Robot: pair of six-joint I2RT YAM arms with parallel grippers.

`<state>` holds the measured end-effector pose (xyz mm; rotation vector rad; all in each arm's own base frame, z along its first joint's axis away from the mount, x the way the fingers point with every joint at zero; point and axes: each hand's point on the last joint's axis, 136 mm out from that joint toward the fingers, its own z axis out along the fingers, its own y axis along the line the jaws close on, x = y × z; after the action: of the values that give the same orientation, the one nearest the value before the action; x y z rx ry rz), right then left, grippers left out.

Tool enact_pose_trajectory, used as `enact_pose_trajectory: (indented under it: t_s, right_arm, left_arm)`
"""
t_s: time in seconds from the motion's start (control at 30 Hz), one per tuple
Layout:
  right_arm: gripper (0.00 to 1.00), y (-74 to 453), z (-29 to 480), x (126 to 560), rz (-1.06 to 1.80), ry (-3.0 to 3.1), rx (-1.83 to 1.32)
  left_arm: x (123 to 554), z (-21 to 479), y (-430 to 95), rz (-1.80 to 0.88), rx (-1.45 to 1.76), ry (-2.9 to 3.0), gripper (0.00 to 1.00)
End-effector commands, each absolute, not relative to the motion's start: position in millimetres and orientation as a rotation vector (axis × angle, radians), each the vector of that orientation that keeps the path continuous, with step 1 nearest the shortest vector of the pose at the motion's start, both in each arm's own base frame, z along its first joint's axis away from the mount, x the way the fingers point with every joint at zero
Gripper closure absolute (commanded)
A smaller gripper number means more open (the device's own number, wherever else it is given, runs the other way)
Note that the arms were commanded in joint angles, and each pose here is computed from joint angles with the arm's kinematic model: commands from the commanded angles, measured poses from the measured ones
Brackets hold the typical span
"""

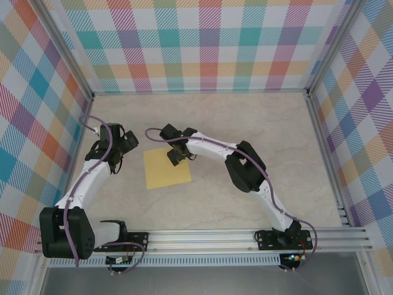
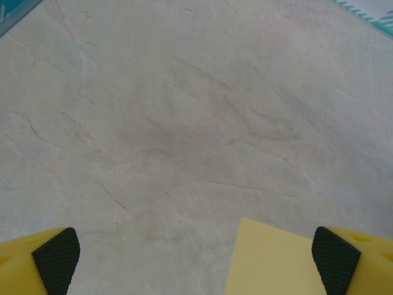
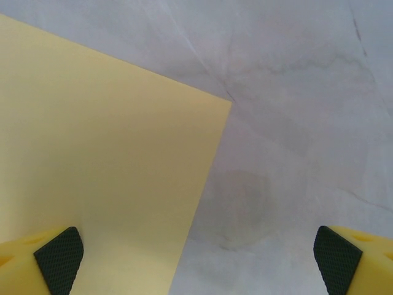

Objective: Fold a paper plane with a square sheet of paper (pick it up from the middle)
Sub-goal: Move the square sheet of paper to the center of the table.

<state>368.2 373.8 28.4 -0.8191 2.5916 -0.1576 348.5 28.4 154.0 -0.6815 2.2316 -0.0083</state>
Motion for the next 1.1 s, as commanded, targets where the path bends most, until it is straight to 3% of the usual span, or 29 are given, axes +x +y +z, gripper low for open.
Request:
enact_pose_trajectory:
  t_s: [0.0, 0.2, 0.4, 0.6, 0.73, 1.07]
  right_arm:
    - [0.0, 316, 6, 348, -0.412, 2.609, -0.999]
    - [0.0, 258, 9, 333, -0.438, 2.61, -0.998]
    - [0.0, 215, 28, 345, -0.409, 2.645, -0.782]
    - [0.0, 252, 77, 341, -0.1, 2.713, -0.491]
    - [0.0, 291, 74, 318, 0.174, 2.804, -0.324]
    - [0.0, 305, 39, 304, 0.155, 2.974, -0.273]
  left_arm:
    - [350, 162, 35, 0.005, -0.722, 2.218, 0.0]
    - [347, 164, 35, 0.006, -0.732, 2.219, 0.0]
    - [345, 164, 34, -0.015, -0.747, 2.219, 0.0]
    - [341, 162, 30, -0.051, -0.775, 2.225, 0.0]
    - [338, 159, 29, -0.058, -0.775, 2.224, 0.0]
    - [340, 154, 29, -0.042, -0.754, 2.251, 0.0]
